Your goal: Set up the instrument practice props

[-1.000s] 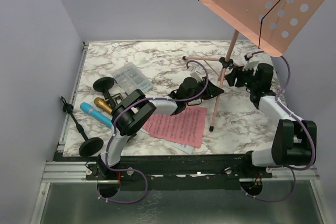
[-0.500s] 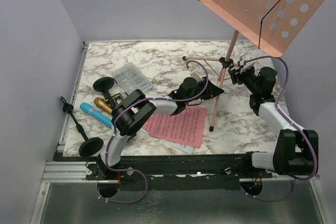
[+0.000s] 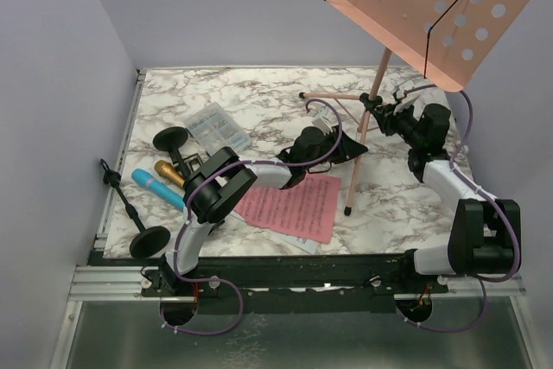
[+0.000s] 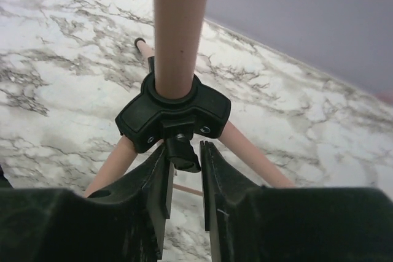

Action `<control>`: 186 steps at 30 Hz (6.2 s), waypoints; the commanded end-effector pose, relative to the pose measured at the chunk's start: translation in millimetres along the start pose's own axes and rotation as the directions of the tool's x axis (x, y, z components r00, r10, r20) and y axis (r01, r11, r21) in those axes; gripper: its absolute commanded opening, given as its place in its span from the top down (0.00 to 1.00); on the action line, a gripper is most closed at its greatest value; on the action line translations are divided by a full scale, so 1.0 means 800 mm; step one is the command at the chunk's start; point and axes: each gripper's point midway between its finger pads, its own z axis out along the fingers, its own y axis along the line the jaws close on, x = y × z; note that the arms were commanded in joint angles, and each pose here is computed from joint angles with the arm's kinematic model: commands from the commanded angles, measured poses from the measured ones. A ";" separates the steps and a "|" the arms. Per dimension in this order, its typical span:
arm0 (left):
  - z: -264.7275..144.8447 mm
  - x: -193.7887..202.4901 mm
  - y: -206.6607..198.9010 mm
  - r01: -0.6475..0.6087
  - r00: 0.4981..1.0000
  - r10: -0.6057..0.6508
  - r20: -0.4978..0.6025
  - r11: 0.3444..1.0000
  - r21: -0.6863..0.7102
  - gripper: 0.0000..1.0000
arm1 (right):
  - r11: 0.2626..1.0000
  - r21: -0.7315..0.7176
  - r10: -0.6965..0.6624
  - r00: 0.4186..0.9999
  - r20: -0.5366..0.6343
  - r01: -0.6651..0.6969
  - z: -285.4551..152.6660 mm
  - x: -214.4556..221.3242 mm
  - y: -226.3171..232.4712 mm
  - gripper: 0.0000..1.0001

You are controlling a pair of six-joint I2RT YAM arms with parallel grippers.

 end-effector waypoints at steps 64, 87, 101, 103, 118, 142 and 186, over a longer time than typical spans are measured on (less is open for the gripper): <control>-0.057 0.061 0.104 0.135 0.985 -0.162 -0.067 0.945 -0.297 0.86 | 0.884 0.363 0.436 0.797 -0.418 -0.294 0.034 0.101 0.072 0.85; -0.226 -0.027 0.057 -0.005 1.000 0.007 0.006 0.946 -0.324 0.15 | 0.906 -0.307 0.140 0.891 -0.432 -0.290 0.021 0.093 0.190 1.00; -0.273 -0.093 0.040 -0.124 0.984 0.163 0.069 0.914 -0.387 0.13 | 0.838 -0.423 0.033 0.807 -0.590 -0.344 -0.032 0.134 0.222 1.00; -0.280 -0.120 0.039 -0.100 0.984 0.148 0.097 0.919 -0.381 0.12 | 0.880 -0.350 0.021 0.761 -0.648 -0.323 -0.040 0.153 0.207 1.00; -0.184 -0.229 0.043 -0.358 0.914 0.382 0.136 0.918 -0.171 0.17 | 0.865 -0.415 -0.002 0.824 -0.567 -0.284 -0.044 0.126 0.211 1.00; -0.122 -0.146 0.060 -0.667 0.737 0.676 0.018 0.723 0.181 0.42 | 0.872 -0.436 -0.009 0.882 -0.471 -0.224 -0.021 0.118 0.209 1.00; -0.156 -0.171 0.117 -0.611 0.783 0.622 0.032 0.777 -0.149 0.63 | 0.948 -0.222 0.137 0.920 -0.366 -0.229 0.024 0.062 0.159 0.28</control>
